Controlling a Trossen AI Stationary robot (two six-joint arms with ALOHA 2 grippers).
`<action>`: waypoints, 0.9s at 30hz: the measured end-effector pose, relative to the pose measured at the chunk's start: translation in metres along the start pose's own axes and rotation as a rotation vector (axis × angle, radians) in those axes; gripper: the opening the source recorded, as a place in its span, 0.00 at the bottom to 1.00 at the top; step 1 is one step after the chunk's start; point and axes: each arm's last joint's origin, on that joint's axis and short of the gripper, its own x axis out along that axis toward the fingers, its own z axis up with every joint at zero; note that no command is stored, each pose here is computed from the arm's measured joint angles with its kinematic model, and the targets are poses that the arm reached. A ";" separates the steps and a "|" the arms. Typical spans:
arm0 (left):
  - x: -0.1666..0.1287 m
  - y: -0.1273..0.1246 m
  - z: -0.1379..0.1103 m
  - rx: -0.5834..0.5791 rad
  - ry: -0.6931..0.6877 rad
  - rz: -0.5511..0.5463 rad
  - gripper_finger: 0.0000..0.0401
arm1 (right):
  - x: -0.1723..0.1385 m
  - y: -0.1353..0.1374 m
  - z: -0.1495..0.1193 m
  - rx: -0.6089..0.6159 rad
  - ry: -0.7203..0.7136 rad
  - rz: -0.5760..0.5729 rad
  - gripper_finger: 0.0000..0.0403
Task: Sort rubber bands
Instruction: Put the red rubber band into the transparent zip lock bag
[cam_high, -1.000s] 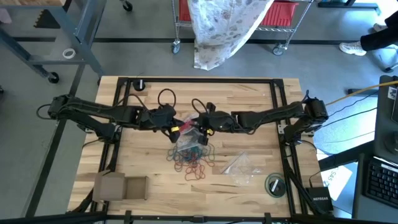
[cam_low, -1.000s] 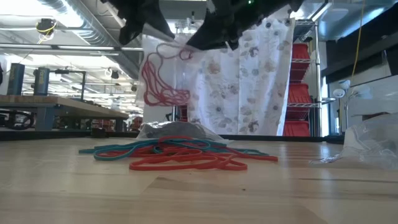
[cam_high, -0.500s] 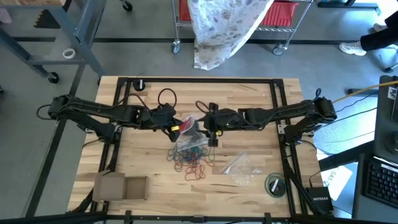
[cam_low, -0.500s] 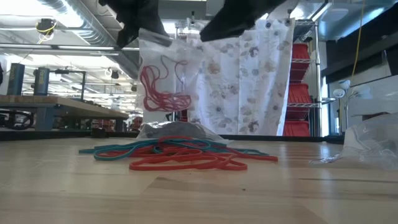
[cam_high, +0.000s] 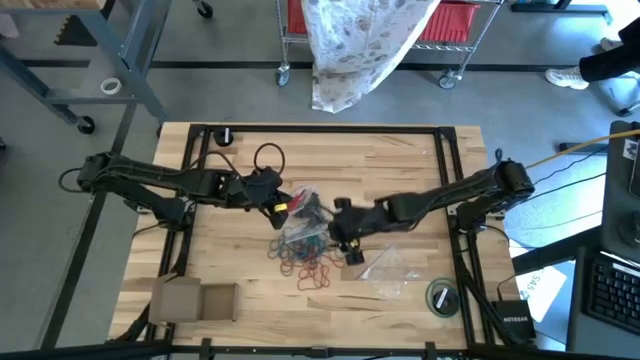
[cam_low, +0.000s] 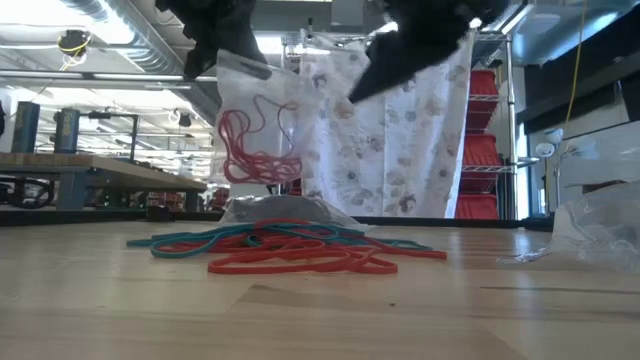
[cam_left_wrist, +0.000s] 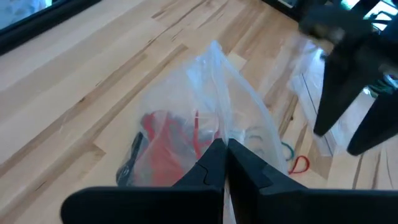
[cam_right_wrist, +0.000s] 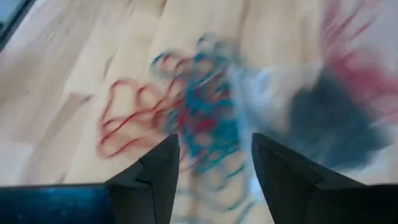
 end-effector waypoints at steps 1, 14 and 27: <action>0.000 0.000 0.000 0.000 0.000 0.000 0.00 | 0.006 0.005 -0.004 0.022 0.039 0.016 0.48; 0.000 0.000 0.000 0.007 -0.002 -0.003 0.00 | 0.080 0.037 -0.049 0.219 0.303 -0.039 0.48; 0.000 -0.001 0.000 0.025 -0.005 -0.005 0.00 | 0.071 0.037 -0.032 0.201 0.312 -0.037 0.48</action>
